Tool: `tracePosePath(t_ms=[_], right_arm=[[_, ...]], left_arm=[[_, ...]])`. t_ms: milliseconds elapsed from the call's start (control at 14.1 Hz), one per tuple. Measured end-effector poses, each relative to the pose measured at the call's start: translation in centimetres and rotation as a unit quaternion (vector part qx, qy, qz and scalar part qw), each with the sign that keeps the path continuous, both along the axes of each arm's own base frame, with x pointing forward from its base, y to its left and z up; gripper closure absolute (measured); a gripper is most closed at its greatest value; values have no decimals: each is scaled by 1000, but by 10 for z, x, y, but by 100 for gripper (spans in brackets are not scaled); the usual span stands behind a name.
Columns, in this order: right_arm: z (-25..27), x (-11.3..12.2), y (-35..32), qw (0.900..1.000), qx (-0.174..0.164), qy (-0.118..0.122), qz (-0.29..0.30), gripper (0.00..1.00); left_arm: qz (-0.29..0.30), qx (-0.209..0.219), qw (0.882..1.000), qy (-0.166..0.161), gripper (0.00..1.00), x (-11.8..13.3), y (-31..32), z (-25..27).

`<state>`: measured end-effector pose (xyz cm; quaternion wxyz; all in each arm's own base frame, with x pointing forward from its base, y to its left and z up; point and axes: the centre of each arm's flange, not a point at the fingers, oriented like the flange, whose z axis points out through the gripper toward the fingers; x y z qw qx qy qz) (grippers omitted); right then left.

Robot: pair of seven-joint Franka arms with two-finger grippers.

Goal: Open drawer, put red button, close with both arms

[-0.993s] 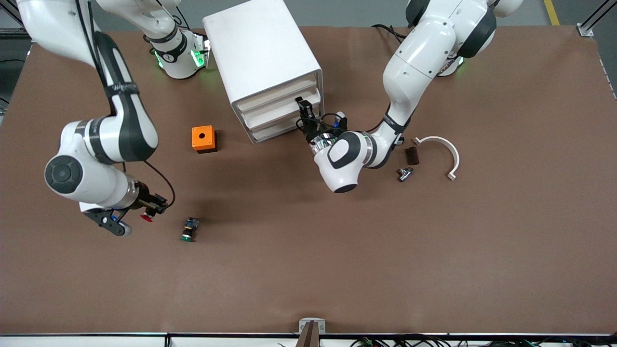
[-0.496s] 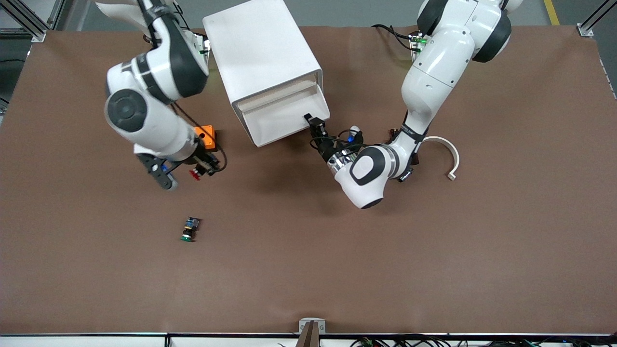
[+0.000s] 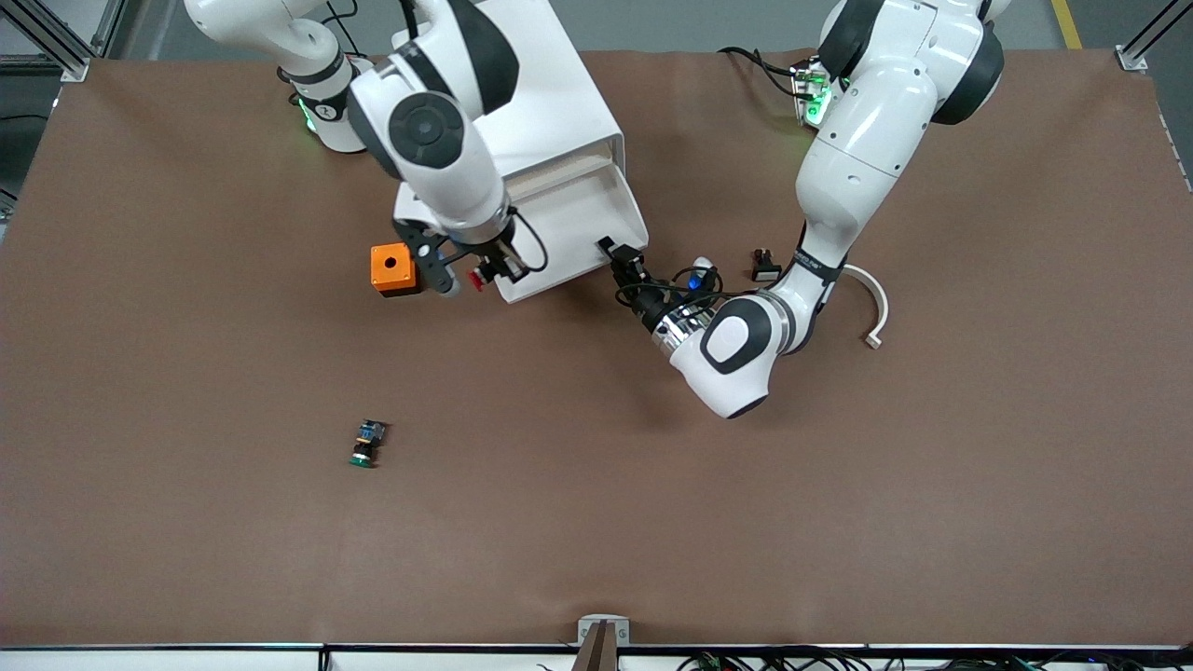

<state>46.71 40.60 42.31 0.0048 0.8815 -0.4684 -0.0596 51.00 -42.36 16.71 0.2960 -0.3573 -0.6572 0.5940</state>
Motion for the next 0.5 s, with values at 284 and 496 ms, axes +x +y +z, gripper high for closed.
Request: tracePosePath(t_ms=[284,496], right_arm=[[-13,-47,52,1000,10,-17,-9,59],[-16,-66,71,1000,12,-19,-14,59]], left_arm=[[-1,-34,999,-28,51,3,2,0],[-1,-65,996,-53,21,8,5,2]])
